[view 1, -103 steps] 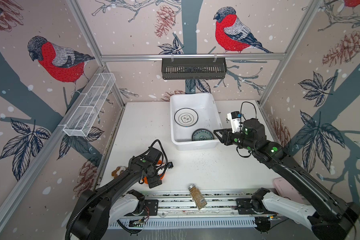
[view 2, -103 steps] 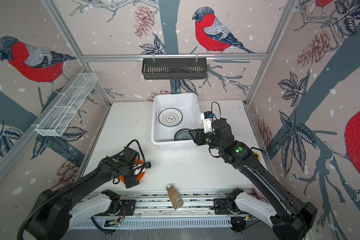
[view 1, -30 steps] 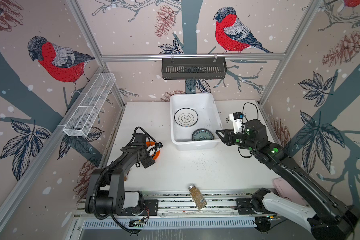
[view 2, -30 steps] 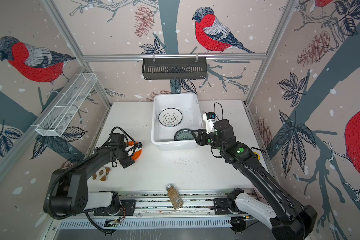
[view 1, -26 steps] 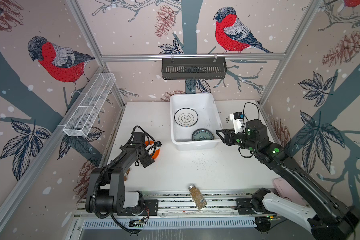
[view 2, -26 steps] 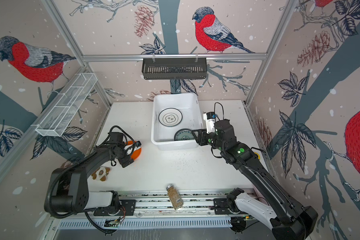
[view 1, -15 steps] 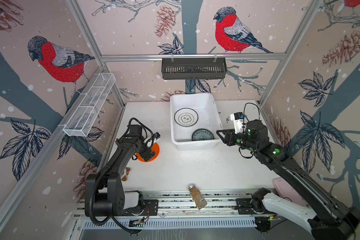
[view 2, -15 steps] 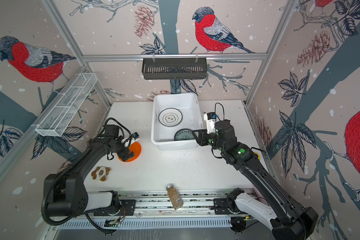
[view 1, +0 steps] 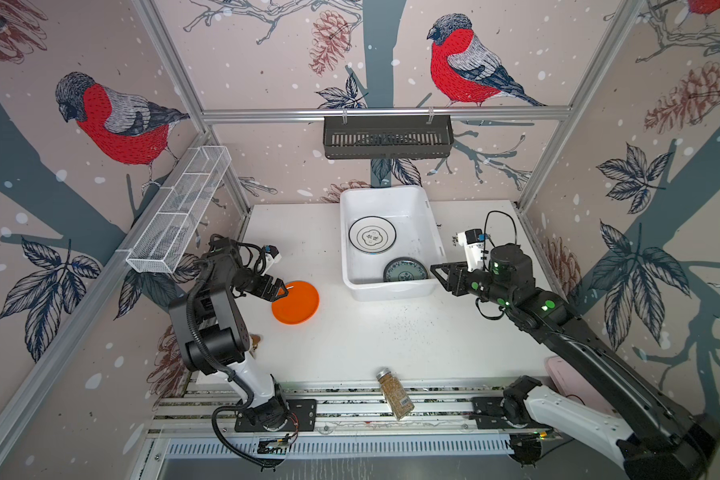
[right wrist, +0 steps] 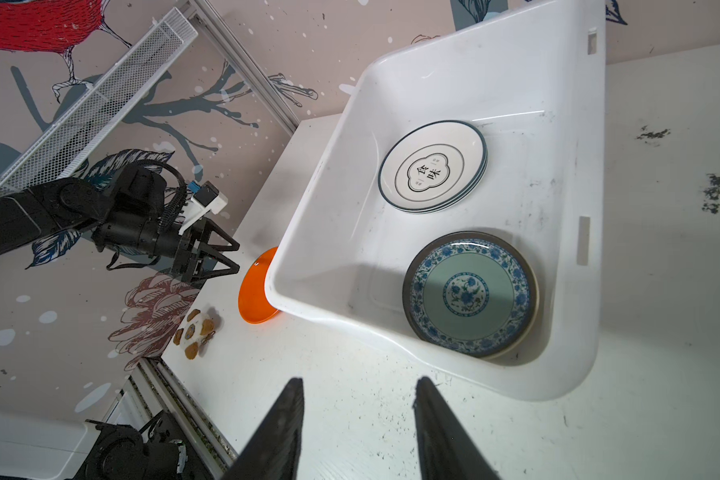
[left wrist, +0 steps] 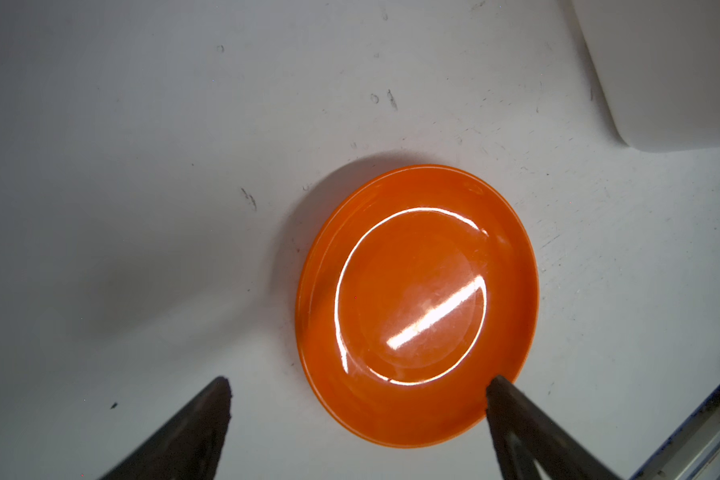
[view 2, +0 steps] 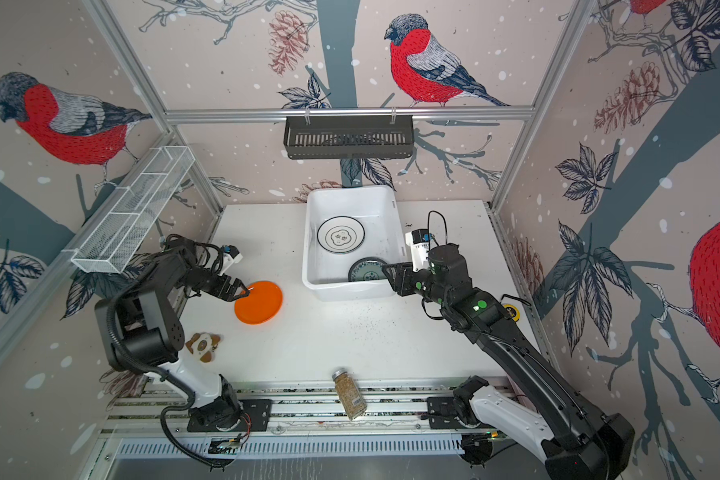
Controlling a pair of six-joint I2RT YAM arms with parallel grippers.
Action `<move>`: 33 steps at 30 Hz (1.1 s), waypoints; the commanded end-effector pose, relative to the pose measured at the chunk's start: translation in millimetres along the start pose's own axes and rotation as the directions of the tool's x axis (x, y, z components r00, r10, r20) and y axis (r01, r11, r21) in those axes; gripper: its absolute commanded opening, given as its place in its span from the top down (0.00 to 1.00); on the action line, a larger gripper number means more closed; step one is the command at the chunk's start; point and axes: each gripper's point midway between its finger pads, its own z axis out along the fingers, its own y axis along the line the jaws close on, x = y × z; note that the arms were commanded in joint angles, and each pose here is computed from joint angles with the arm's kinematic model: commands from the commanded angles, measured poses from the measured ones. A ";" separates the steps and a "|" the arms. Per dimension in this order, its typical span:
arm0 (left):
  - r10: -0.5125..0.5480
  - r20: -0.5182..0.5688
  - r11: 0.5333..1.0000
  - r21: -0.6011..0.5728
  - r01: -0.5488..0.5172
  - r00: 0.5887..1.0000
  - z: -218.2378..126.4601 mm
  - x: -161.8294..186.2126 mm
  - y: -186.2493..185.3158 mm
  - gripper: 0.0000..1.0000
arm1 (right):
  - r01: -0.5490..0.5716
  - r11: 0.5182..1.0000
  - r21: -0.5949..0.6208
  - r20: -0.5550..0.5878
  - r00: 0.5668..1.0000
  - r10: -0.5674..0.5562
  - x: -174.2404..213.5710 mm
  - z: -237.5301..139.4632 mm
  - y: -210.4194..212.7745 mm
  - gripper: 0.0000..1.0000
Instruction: Place the plates into the plastic bin on the countertop
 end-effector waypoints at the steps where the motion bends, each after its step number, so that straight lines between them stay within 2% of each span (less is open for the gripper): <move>1: -0.064 0.018 0.995 0.083 0.062 0.998 -0.1 4.1 -7.3 0.07 | 0.002 0.999 -0.039 0.032 0.999 -0.001 -7.3 1.2 7.3 0.55; 6: -0.091 0.009 0.992 0.091 0.090 0.996 11.2 11.5 -2.3 0.11 | -0.016 0.999 -0.048 0.028 0.999 0.018 -3.1 5.4 6.0 0.55; 13: -0.121 -0.007 0.990 0.072 0.122 0.993 24.1 19.4 9.6 0.23 | -0.043 0.997 -0.058 0.031 0.998 0.045 3.2 8.2 3.2 0.56; 18: -0.139 -0.017 0.987 0.074 0.140 0.990 31.0 22.6 13.4 0.28 | -0.045 0.997 -0.061 0.038 0.998 0.048 2.9 6.2 3.8 0.56; 26: -0.167 -0.041 0.980 0.105 0.170 0.985 44.2 29.1 15.2 0.40 | -0.047 0.996 -0.075 0.046 0.998 0.051 3.2 5.6 5.4 0.56; 33: -0.166 -0.047 0.974 0.148 0.172 0.985 51.0 28.3 11.5 0.47 | -0.052 0.995 -0.080 0.050 0.997 0.056 2.9 6.8 5.1 0.56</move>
